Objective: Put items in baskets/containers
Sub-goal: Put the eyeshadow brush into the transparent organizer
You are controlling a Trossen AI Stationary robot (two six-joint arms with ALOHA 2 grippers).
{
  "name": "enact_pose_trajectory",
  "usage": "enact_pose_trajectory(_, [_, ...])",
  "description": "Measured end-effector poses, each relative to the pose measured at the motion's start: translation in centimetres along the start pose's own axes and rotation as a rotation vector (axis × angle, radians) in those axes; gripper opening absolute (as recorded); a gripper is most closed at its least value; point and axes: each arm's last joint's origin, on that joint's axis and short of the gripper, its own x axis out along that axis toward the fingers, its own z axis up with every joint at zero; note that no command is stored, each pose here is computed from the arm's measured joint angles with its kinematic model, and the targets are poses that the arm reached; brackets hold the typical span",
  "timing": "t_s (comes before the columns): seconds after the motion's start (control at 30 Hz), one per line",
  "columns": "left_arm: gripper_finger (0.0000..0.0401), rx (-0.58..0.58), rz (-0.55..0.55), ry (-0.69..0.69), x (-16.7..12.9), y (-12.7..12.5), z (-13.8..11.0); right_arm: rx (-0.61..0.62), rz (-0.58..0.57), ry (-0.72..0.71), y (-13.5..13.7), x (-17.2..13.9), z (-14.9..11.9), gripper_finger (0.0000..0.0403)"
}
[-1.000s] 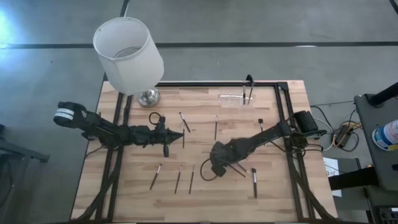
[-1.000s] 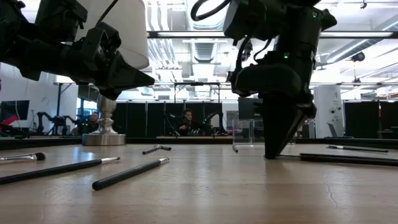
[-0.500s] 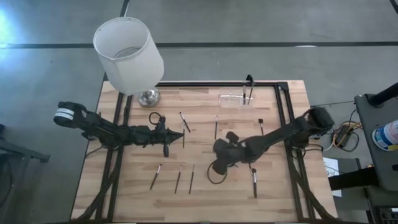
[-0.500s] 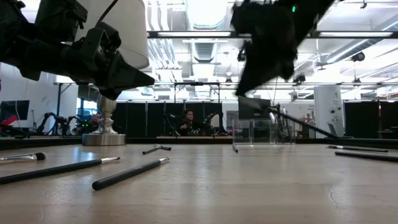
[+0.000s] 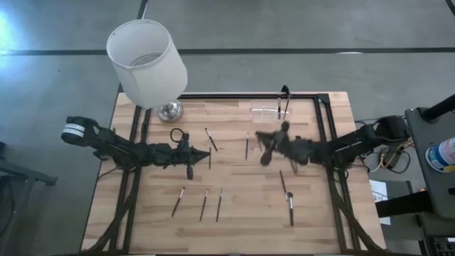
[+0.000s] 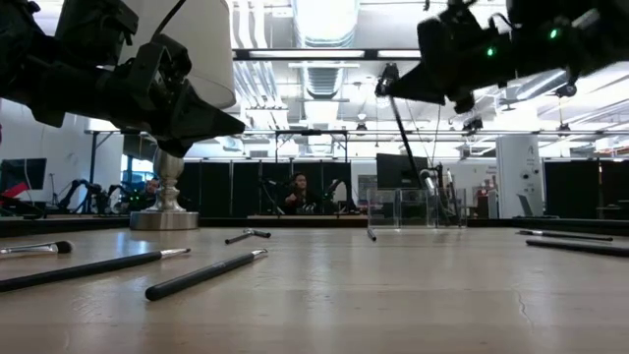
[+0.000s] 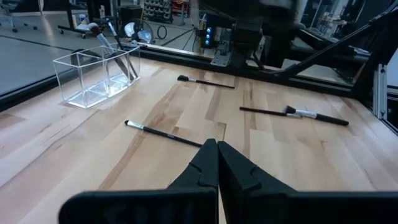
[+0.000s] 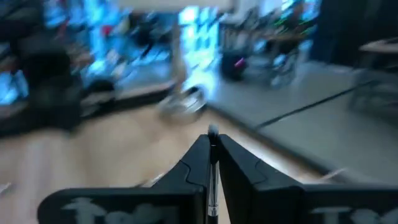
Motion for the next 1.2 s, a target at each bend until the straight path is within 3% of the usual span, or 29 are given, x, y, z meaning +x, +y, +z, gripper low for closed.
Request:
enact_pose_trajectory(0.2, [0.0, 0.008, 0.0, 0.0, 0.0, 0.0, 0.0, -0.015, -0.263, -0.113, -5.9, 0.5, 1.0, 0.0022])
enact_pose_trajectory(0.6, [0.0, 0.009, -0.001, -0.002, 0.0, 0.0, 0.0, -0.041, -0.638, -0.117, -13.1, 1.9, 1.3, 0.0022])
enact_pose_trajectory(0.8, [0.0, 0.013, 0.0, -0.002, 0.0, 0.0, 0.0, 0.037, -0.685, -0.104, -15.7, 2.9, -0.2, 0.0022])
enact_pose_trajectory(1.2, [0.0, 0.013, -0.002, 0.0, 0.0, 0.0, 0.0, 0.061, -0.705, -0.031, -16.5, 5.8, -4.7, 0.0022])
